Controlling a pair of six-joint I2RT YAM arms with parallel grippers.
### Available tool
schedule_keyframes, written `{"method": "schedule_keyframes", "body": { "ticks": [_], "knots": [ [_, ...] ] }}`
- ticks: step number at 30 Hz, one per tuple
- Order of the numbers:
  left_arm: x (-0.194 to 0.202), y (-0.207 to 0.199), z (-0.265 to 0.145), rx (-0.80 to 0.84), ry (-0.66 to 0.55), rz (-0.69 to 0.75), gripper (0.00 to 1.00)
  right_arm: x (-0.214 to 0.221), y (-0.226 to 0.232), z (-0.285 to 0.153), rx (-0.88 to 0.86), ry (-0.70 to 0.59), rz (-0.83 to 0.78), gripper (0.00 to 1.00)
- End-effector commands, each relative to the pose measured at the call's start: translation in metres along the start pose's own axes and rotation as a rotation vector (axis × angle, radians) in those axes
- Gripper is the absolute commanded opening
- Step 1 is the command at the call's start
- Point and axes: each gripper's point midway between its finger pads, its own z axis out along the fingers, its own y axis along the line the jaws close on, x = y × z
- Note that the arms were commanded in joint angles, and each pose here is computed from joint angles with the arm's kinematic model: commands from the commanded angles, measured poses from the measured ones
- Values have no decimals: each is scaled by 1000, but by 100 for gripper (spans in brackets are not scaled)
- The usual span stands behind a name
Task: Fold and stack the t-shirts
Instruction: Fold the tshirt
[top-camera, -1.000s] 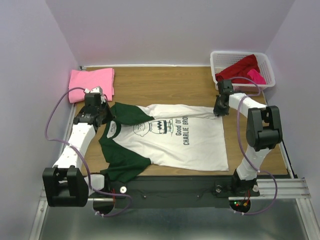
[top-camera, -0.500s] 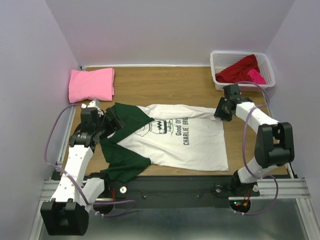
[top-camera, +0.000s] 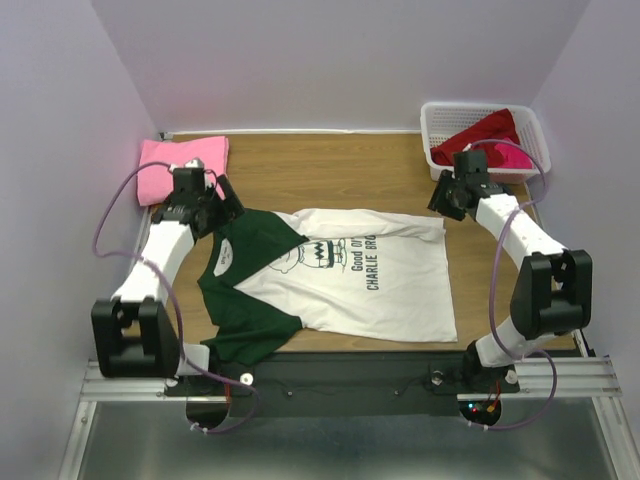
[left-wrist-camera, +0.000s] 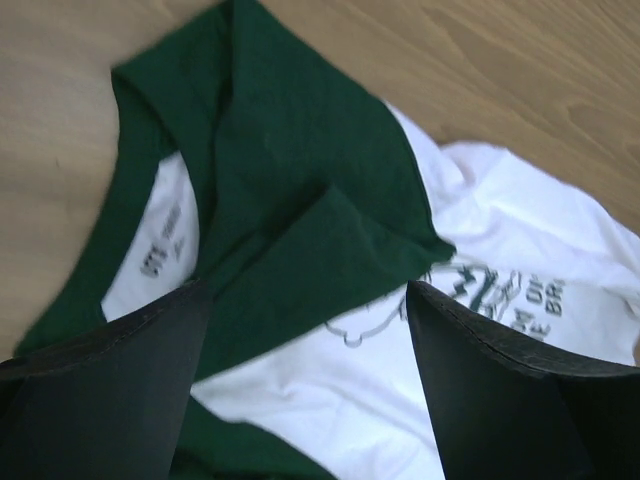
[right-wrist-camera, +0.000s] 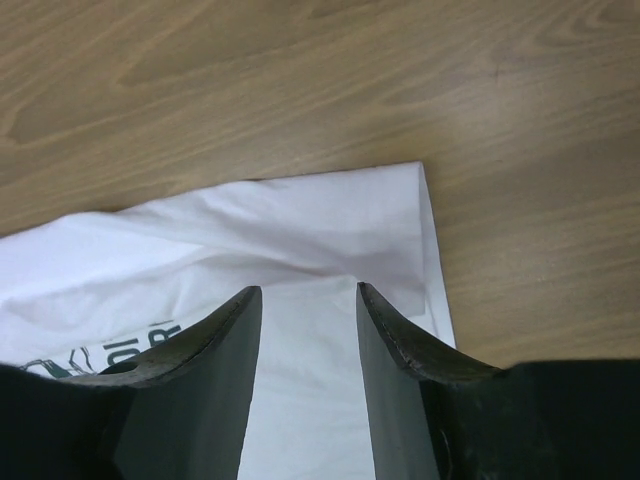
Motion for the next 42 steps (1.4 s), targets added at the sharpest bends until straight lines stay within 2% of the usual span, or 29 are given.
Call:
{"method": "schedule_keyframes", "body": {
  "ticks": [1,5,9,18,23,31,35,42],
  "knots": [
    [-35,9,32,-97,-43,64,91,-19,14,11,-43,-26,-14,49],
    [-28,21,75,-153,24,66,84,-9,12,25,-36,16,-33,49],
    [-23,27,102,-184,72,62,75,-4,9,31,-29,33,-48,48],
    [-15,24,132,-196,126,73,54,6,1,37,-5,55,-63,48],
    [-8,26,135,-202,141,67,45,9,-3,37,10,53,-67,48],
    [1,29,136,-208,154,74,25,11,-4,36,12,52,-62,48],
    [2,29,135,-208,156,79,1,11,-6,35,19,49,-65,48],
    [-19,20,95,-207,67,62,0,4,-11,32,48,20,-75,48]
  ]
}}
